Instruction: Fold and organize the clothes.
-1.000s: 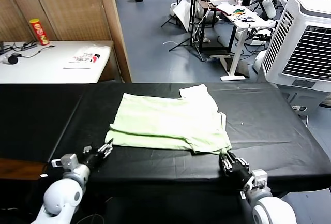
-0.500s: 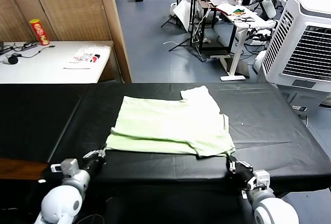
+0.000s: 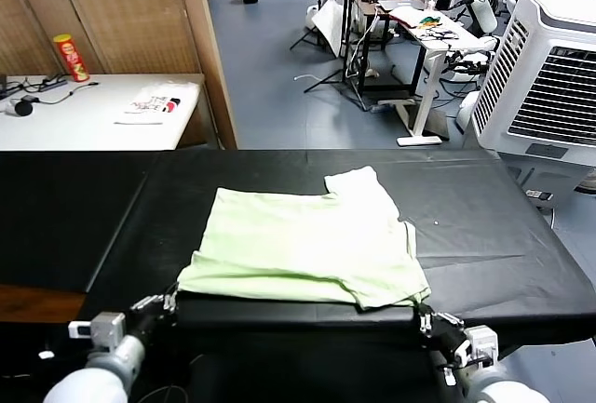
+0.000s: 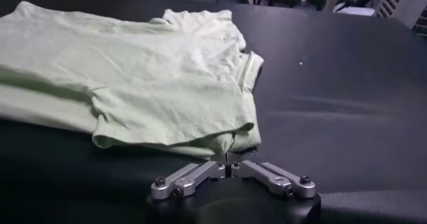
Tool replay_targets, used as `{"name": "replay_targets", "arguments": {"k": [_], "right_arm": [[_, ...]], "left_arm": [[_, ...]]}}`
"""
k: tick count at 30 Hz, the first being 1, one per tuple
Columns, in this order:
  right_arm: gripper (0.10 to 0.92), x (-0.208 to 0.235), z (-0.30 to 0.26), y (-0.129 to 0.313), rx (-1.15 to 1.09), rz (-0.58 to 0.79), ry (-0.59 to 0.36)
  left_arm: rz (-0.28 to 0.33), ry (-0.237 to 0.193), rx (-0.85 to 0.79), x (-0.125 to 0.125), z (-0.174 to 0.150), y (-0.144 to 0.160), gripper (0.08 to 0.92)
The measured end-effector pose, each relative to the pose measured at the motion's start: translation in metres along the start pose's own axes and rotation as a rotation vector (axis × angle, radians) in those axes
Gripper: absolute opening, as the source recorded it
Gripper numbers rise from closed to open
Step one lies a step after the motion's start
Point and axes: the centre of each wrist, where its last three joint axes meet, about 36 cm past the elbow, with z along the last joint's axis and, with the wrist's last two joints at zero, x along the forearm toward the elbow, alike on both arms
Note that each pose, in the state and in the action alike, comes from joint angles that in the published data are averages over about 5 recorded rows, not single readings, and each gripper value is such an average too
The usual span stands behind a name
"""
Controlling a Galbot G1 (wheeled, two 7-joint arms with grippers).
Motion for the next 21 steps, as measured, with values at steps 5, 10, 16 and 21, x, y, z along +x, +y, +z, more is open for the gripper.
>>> {"name": "replay_targets", "arguments": {"k": [5,10,16,21], "right_arm": [[0.581,0.014,-0.007,0.002,0.011,0.016,0.009],[0.779,0.029,-0.021,0.005,0.004,-0.001,-0.031],[0.797,0.016,-0.050,-0.003,-0.008,-0.011,-0.161],[0.798,-0.029,-0.080,-0.020,-0.008,0.020,-0.260]], "left_arm": [[0.004,0.027,0.005,0.011,-0.001,-0.003,0.297],[-0.006,0.041,0.001,0.021,-0.008,-0.006,0.582],[0.000,-0.057,-0.001,0.027,-0.025,-0.010,0.788],[0.021,-0.135,0.007,0.004,-0.045,-0.008,0.798]]}}
